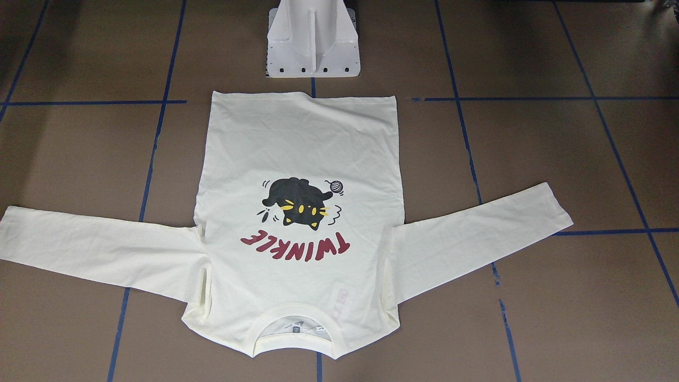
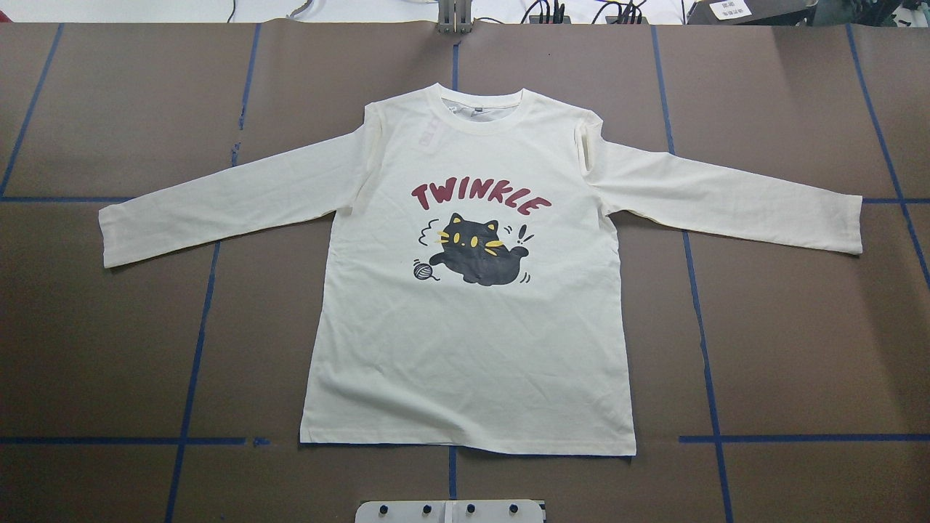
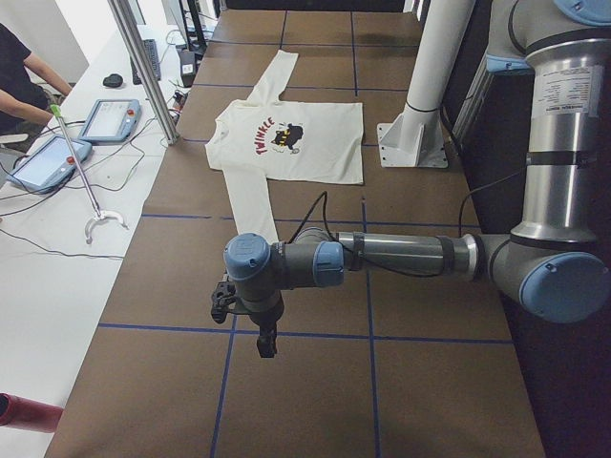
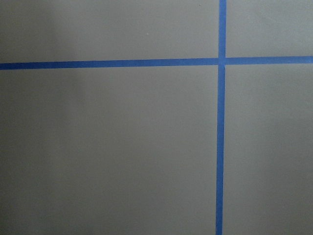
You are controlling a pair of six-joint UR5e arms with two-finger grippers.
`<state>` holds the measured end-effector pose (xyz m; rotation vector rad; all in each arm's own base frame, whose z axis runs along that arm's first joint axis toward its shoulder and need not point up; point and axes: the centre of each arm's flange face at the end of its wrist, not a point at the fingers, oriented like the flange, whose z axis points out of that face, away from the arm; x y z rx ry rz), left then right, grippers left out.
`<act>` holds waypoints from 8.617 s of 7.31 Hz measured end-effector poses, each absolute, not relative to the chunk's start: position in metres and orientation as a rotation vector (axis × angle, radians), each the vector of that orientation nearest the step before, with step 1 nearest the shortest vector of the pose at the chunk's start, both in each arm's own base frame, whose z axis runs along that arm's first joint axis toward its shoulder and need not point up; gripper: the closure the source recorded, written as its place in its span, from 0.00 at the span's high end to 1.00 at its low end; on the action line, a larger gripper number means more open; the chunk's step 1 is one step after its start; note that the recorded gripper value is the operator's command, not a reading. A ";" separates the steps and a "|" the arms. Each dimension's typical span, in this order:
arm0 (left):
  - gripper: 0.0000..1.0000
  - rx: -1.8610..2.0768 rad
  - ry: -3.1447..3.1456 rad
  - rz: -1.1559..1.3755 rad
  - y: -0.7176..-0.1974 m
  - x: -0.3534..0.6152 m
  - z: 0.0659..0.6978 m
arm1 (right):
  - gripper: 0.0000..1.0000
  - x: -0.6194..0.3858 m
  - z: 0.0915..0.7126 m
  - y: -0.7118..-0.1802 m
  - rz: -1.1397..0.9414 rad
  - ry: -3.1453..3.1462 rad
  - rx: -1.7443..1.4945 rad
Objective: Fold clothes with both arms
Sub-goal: 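Move the right gripper toward the cuff of the sleeve nearest it, then close the right gripper on the sleeve cuff, then lift the cuff and fold the sleeve across the shirt toward the other shoulder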
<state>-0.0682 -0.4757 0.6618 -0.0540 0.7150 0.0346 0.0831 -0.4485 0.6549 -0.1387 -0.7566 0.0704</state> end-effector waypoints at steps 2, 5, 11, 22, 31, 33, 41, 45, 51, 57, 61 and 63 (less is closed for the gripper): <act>1.00 -0.049 0.719 0.037 -0.476 -0.068 0.661 | 1.00 0.083 0.647 -0.452 0.061 -0.760 -0.120; 1.00 0.110 0.786 0.100 -0.497 -0.061 0.635 | 1.00 0.080 0.615 -0.464 0.005 -0.759 0.002; 1.00 0.376 0.832 0.209 -0.528 -0.036 0.626 | 1.00 -0.133 0.619 -0.534 -0.106 -0.841 0.140; 1.00 0.384 0.843 0.198 -0.530 -0.032 0.618 | 1.00 -0.148 0.686 -0.555 -0.020 -0.785 0.072; 1.00 0.381 0.868 0.203 -0.528 -0.030 0.617 | 0.00 -0.152 0.693 -0.551 -0.021 -0.797 0.045; 1.00 0.379 0.880 0.204 -0.528 -0.030 0.616 | 0.00 -0.155 0.687 -0.552 -0.029 -0.821 0.041; 1.00 0.402 0.899 0.215 -0.524 -0.030 0.596 | 0.00 -0.250 0.398 -0.646 0.169 -1.145 0.023; 1.00 0.399 0.900 0.211 -0.495 -0.033 0.597 | 0.00 -0.415 0.166 -0.691 0.027 -1.216 0.150; 1.00 0.384 0.934 0.200 -0.478 -0.032 0.596 | 0.00 -0.634 0.045 -0.597 -0.003 -1.121 0.367; 1.00 0.379 0.937 0.190 -0.477 -0.031 0.594 | 0.99 -0.660 0.057 -0.556 -0.048 -1.242 0.388; 1.00 0.367 0.945 0.155 -0.479 -0.030 0.591 | 1.00 -0.658 0.081 -0.542 -0.009 -1.257 0.337; 1.00 0.328 0.947 0.061 -0.490 -0.015 0.579 | 1.00 -0.627 0.070 -0.557 0.066 -1.243 0.235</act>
